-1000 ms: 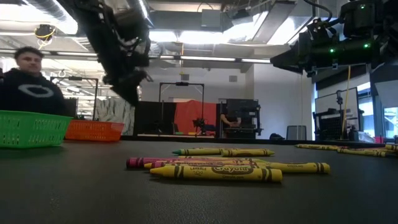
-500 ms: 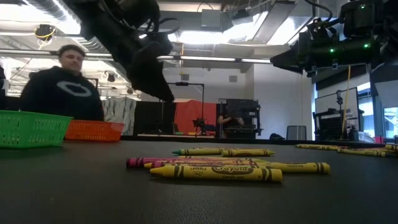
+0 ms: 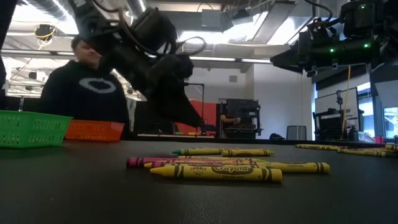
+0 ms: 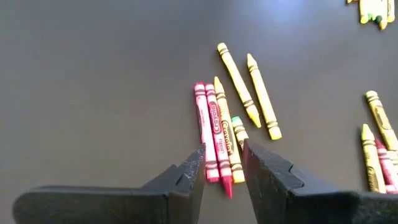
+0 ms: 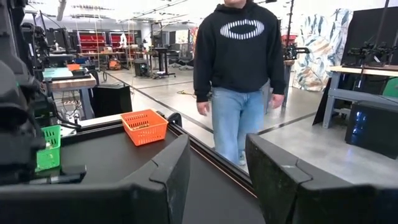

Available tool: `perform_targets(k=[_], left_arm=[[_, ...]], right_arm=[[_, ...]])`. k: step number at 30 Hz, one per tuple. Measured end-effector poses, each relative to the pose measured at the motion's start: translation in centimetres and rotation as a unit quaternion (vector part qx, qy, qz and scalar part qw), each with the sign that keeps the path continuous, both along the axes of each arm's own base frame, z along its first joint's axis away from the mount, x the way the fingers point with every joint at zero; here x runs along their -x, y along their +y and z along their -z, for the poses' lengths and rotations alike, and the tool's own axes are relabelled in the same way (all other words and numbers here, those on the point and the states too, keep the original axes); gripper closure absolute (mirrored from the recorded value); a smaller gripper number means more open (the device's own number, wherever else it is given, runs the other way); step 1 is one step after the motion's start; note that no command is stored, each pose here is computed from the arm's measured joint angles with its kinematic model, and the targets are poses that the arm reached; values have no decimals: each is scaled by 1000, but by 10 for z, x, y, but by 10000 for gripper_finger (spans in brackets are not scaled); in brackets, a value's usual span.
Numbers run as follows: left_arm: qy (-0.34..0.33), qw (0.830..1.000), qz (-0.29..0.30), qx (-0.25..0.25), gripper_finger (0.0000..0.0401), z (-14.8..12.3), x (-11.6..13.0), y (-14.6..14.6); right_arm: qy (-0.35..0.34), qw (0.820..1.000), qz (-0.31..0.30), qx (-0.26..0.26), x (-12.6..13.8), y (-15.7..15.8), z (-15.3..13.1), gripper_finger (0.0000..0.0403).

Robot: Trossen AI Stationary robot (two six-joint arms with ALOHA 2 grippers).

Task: Sort crayons
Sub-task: Put the pink crayon into the black bin

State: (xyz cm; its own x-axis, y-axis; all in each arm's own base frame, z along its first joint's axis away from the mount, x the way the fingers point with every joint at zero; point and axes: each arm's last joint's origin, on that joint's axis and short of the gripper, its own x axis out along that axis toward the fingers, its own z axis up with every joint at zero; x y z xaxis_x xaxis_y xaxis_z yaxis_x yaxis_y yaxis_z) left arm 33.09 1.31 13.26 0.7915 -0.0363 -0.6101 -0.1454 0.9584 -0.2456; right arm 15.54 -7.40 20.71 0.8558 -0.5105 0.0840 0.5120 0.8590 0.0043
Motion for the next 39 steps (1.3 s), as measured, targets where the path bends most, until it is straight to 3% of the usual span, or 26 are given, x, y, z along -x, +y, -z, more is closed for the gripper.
perform_targets(k=[10, 30, 39], left_arm=[[26, 999, -17, -19, 309, 20, -15, 1], [58, 998, -14, -29, 309, 25, -11, 1], [42, 999, -6, -26, 309, 23, -13, 0]], right_arm=[[-1, 1000, 0, 0, 0, 0, 0, 249], [0, 1000, 0, 0, 0, 0, 0, 249], [1, 1000, 0, 0, 0, 0, 0, 249]])
